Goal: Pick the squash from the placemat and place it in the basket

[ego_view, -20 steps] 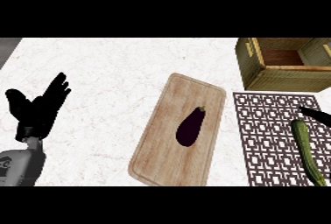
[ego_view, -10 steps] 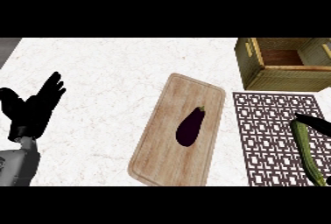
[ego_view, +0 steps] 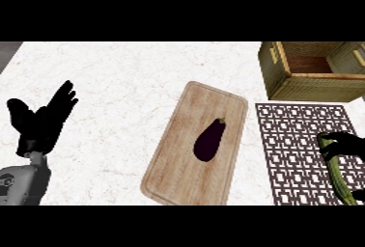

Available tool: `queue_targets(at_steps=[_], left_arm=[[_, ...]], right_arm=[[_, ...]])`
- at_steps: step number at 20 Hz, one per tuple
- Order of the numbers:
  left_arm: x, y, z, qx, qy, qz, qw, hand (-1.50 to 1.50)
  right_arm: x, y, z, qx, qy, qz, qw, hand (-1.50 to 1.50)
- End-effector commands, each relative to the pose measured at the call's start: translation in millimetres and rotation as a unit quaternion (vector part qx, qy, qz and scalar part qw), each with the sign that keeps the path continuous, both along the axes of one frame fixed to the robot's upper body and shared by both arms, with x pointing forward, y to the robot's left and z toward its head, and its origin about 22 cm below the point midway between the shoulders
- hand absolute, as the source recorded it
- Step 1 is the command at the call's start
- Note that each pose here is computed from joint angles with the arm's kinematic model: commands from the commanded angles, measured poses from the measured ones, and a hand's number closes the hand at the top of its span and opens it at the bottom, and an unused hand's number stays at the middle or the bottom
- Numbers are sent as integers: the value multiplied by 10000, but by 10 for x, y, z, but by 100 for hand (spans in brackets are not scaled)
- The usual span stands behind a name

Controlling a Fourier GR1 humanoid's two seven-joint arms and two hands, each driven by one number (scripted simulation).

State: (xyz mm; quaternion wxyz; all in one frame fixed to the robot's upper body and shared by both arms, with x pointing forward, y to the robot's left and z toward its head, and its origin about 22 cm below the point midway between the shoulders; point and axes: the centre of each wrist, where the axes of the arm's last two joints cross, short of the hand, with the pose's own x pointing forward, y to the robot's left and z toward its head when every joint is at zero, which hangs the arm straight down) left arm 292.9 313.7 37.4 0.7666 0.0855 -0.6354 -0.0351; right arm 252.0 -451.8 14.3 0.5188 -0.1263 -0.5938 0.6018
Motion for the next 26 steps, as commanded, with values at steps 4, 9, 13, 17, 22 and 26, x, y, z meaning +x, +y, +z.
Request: queue_targets(at_steps=[4,9,13,17,22,26], left_arm=[[24,-57,38,-25,-54,40,10000,0],[-197,64,-25,43,-29,-10,10000,0],[-142,125,-6,68,98,273,9996,0],[-185,149,-55,59,141,300,9994,0],[-198,210,-80,14,149,429,9990,0],[-182,108,-103,-30,126,356,9993,0]], right_arm=[[23,52,-35,125,32,273,9995,150],[15,174,-300,-102,108,376,9992,150],[13,1237,-160,80,-19,278,9996,150],[-112,1805,-88,37,64,258,9996,150],[-492,2411,40,1452,330,-18,9889,150],[-678,2758,502,2867,-87,-60,9579,150]])
